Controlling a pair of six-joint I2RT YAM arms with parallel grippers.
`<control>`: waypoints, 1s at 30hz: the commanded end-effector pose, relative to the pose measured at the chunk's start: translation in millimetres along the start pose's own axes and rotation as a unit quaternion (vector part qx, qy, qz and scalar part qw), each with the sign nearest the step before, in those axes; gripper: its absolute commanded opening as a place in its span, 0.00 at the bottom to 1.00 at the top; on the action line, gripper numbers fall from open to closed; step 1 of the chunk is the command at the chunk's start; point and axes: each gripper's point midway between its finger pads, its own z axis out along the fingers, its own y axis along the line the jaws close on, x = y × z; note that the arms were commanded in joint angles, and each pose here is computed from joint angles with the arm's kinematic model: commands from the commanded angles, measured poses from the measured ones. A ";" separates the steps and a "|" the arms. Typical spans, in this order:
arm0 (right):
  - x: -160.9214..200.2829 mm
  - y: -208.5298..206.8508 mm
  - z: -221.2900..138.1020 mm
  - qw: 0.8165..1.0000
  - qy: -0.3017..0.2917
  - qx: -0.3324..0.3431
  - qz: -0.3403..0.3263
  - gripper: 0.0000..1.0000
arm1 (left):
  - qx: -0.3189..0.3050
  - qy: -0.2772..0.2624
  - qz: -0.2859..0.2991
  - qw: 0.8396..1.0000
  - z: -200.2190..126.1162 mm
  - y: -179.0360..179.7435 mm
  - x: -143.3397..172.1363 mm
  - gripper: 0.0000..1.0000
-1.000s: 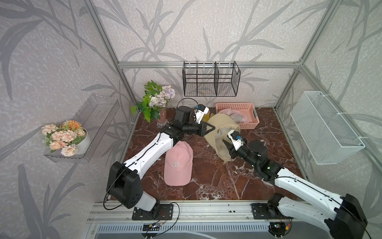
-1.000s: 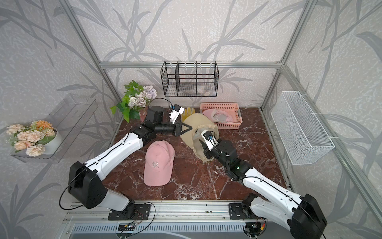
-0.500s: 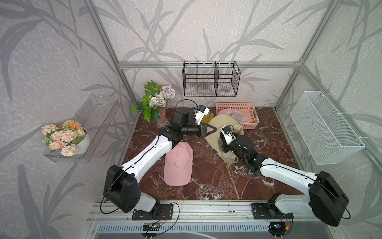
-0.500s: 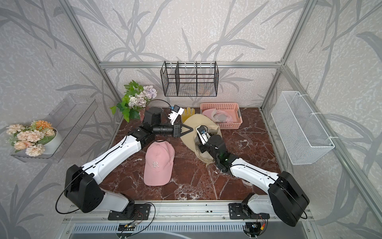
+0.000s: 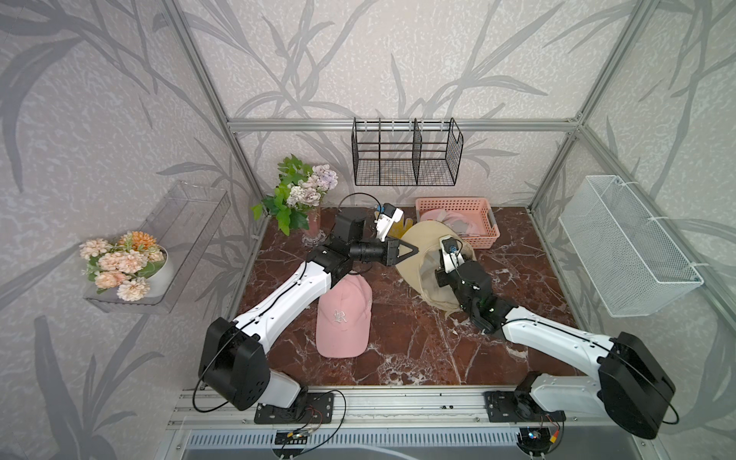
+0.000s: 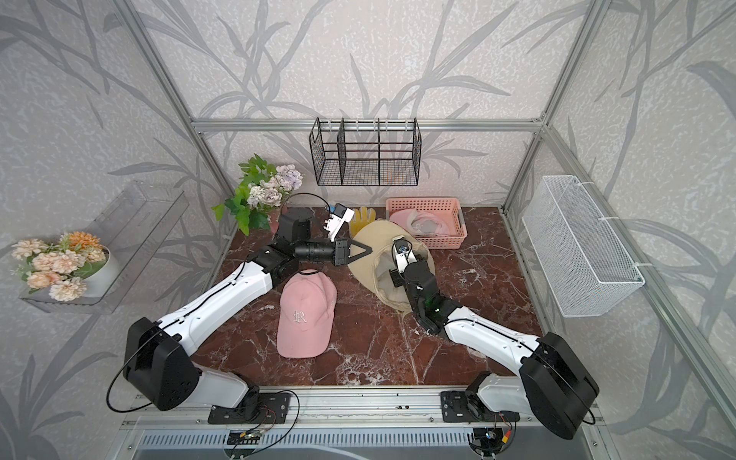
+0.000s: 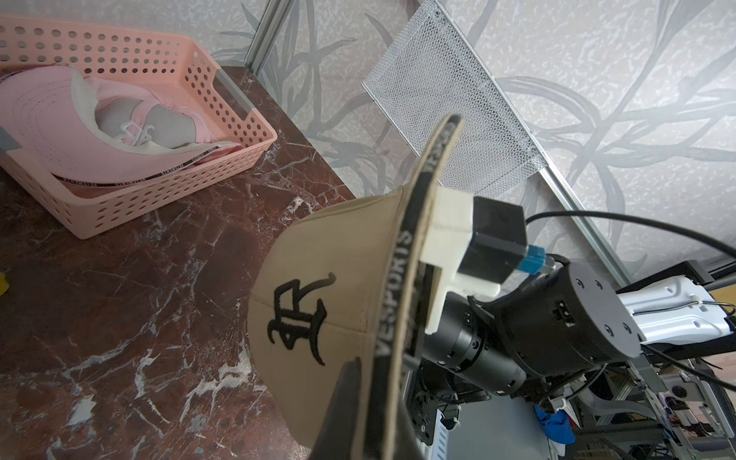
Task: Turn the baseball cap inside out
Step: Turn over the baseball cap.
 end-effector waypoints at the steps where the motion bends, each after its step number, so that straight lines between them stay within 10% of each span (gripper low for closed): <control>1: 13.5 -48.1 -12.2 0.992 0.020 0.127 0.000 0.14 | 0.002 -0.011 0.017 1.000 -5.5 -9.8 -4.4 0.02; 13: 42.9 -58.8 -21.3 0.984 0.081 0.148 -0.052 0.16 | -0.007 -0.018 0.019 1.000 -7.5 -8.8 -6.7 0.02; 24: -13.5 19.9 -45.6 0.988 0.041 -0.145 -0.028 0.16 | -0.026 -0.022 0.016 0.999 -5.7 0.9 -6.8 0.02; 30: -2.5 44.3 -33.4 0.979 0.084 -0.186 -0.014 0.13 | -0.021 -0.026 0.013 0.999 -4.2 0.0 -9.4 0.02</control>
